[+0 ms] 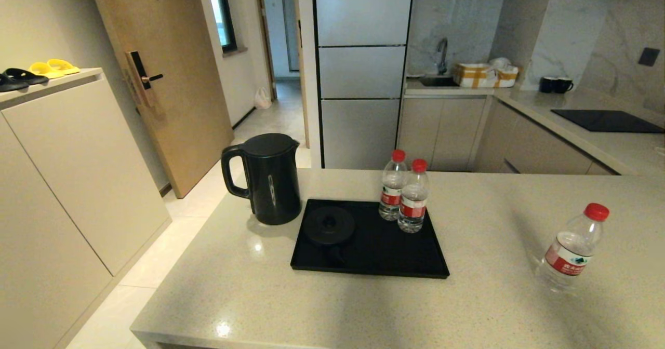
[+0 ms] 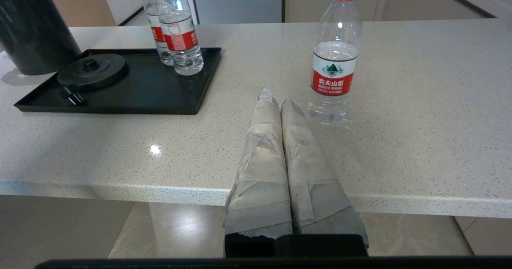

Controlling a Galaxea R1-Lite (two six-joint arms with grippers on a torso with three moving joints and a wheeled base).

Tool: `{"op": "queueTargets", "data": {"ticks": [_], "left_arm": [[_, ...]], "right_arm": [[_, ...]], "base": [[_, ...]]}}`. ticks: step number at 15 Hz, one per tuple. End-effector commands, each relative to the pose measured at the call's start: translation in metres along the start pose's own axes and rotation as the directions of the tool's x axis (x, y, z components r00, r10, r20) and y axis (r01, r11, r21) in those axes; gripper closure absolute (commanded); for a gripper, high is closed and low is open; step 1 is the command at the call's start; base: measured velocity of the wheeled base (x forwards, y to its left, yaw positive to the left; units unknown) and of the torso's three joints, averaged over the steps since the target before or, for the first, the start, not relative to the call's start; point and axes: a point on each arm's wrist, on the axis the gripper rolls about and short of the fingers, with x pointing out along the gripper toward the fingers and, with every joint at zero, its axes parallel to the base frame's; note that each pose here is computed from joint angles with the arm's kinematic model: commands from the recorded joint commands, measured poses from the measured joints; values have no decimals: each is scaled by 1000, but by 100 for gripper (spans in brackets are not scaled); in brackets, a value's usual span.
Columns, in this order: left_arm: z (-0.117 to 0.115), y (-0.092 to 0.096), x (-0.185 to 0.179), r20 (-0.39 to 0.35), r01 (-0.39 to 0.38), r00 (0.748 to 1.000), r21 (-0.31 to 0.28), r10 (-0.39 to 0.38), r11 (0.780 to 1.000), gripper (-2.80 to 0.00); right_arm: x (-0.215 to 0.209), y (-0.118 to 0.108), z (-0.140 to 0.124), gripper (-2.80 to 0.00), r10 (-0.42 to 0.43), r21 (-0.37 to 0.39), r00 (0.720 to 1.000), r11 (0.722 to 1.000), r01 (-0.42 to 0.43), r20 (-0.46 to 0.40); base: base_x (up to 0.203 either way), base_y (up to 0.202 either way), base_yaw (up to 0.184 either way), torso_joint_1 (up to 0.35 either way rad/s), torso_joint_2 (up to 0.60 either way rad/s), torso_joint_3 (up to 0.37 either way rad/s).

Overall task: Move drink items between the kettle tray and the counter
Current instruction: Return the kettle to its original position

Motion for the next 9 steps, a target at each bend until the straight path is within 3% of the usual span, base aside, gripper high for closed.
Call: {"op": "queueTargets", "data": {"ticks": [1,3,4,6,9], "left_arm": [[1,0,0,8,2,1000,17,-2,1000,0],[3,0,-1,13,-5,1000,1,5,1000,0],[15,2,-4,36,-8,999,-2,8,1000,0],[65,9,-8,68,-12,998,-34,14,999,0],[135,20,29,-55,-25,998,-90,20,996,0]], "right_arm": [[0,0,0,0,1,0,1000,1000,-1,-2],[0,0,0,0,1,0,1000,1000,-1,-2],[0,0,0,0,1,0,1000,1000,-1,-2],[0,0,0,0,1,0,1000,1000,-1,-3],[0,0,0,0,1,0,1000,1000,-1,-2]], "base": [[0,0,0,0,0,0],[0,0,0,0,0,0],[0,0,0,0,0,0],[0,0,0,0,0,0],[0,0,0,0,0,0]]}}
